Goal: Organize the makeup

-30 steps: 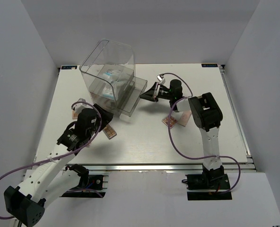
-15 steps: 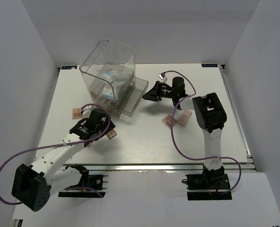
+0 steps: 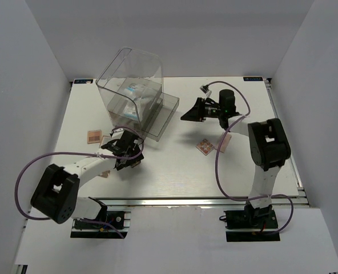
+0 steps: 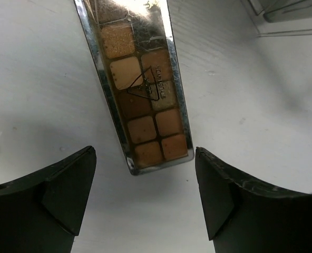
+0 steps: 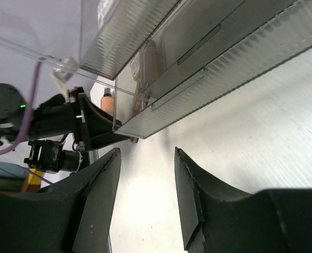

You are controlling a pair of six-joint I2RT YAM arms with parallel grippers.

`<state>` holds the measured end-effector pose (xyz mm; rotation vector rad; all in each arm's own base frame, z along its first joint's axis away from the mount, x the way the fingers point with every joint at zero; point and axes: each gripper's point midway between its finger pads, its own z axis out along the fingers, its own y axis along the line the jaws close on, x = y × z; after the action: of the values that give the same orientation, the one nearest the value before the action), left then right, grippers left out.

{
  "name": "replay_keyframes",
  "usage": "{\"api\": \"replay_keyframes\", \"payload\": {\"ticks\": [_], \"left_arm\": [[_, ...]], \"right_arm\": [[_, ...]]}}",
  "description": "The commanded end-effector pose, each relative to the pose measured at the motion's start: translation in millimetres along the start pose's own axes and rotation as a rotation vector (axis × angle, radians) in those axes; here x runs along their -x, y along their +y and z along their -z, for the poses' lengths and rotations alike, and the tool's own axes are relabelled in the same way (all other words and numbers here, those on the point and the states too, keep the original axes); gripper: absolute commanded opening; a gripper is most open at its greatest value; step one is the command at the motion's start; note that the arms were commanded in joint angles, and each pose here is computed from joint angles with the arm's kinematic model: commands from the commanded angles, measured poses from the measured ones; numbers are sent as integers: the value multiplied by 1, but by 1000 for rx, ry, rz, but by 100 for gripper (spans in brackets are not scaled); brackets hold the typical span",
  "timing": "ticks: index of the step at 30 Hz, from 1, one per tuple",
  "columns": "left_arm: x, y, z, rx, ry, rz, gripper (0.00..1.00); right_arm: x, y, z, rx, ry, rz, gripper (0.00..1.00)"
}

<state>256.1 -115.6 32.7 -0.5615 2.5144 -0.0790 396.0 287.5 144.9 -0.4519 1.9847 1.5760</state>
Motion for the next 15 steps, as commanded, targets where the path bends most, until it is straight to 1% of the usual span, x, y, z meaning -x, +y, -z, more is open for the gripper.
{"api": "replay_keyframes", "payload": {"ticks": [1,8,11,15], "left_arm": [[18,-13,-5,-23,-55,-22,85],[15,-14,-26,39,-21,-63,86],[15,-16,-30,39,-17,-67,86],[6,-10,-36,65,11,-62,85]], "right_arm": [[7,13,21,1,-11,112,51],[-2,26,33,-6,-18,137,51],[-5,29,35,-4,-17,142,51],[-6,33,37,-3,-16,151,51]]}}
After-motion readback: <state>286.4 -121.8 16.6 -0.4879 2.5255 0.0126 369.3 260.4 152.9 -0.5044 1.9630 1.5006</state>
